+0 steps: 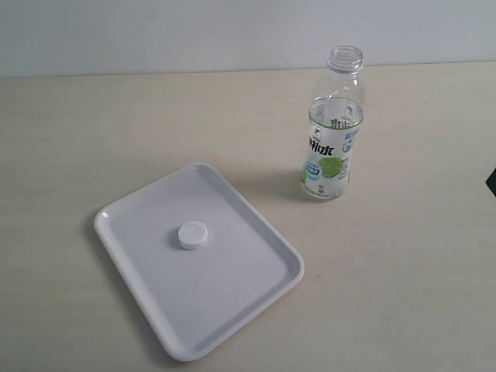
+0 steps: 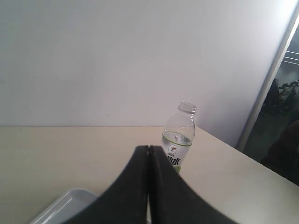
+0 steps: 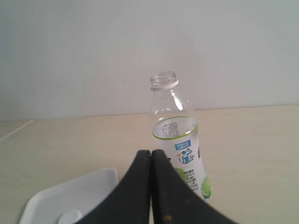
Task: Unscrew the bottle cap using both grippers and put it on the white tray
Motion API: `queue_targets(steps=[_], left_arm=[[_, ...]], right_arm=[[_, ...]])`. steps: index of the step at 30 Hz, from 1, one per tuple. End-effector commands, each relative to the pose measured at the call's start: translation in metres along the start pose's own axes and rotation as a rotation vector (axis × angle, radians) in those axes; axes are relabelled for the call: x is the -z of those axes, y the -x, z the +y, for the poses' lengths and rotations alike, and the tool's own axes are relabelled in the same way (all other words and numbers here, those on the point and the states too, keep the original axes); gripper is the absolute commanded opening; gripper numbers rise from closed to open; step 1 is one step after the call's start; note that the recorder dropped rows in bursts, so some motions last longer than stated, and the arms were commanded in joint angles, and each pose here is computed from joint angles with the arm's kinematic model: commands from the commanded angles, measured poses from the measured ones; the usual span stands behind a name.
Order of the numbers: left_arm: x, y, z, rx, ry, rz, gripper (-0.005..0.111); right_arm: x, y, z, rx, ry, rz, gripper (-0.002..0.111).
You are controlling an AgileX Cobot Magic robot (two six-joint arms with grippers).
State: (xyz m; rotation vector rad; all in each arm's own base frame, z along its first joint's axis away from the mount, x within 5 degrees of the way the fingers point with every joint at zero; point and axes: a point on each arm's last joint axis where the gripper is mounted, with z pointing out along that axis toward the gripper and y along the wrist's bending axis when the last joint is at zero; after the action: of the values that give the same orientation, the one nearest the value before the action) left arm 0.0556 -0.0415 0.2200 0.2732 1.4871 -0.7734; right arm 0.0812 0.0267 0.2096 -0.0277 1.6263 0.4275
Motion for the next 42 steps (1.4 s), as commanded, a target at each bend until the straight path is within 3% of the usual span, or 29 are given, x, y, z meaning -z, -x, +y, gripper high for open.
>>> queue_targets(steps=[1,9,14,20,25,39,42], left_arm=[[0.001,-0.001,0.000,0.006,-0.004,-0.001,0.000],[0.001,-0.001,0.000,0.006,-0.004,-0.001,0.000],[0.001,-0.001,0.000,0.004,-0.004,-0.001,0.000],[0.001,-0.001,0.000,0.004,-0.004,-0.001,0.000],[0.001,-0.002,0.000,0.004,-0.004,0.010,0.000],[0.001,-0.002,0.000,0.004,-0.004,0.019,0.000],[0.001,-0.002,0.000,0.004,-0.004,0.019,0.000]], right_arm=[[0.000,-0.002,0.002,0.001,0.029,0.008,0.000],[0.000,-0.003,0.001,0.044,0.011,0.019,0.000],[0.007,0.000,-0.007,0.011,-0.093,-0.026,0.000],[0.031,0.010,-0.009,0.070,-0.187,-0.230,0.000],[0.032,0.010,-0.017,0.045,-0.283,-0.228,0.000],[0.032,0.010,-0.017,-0.002,-0.283,-0.236,0.000],[0.033,0.010,-0.019,0.068,-0.308,-0.227,0.000]])
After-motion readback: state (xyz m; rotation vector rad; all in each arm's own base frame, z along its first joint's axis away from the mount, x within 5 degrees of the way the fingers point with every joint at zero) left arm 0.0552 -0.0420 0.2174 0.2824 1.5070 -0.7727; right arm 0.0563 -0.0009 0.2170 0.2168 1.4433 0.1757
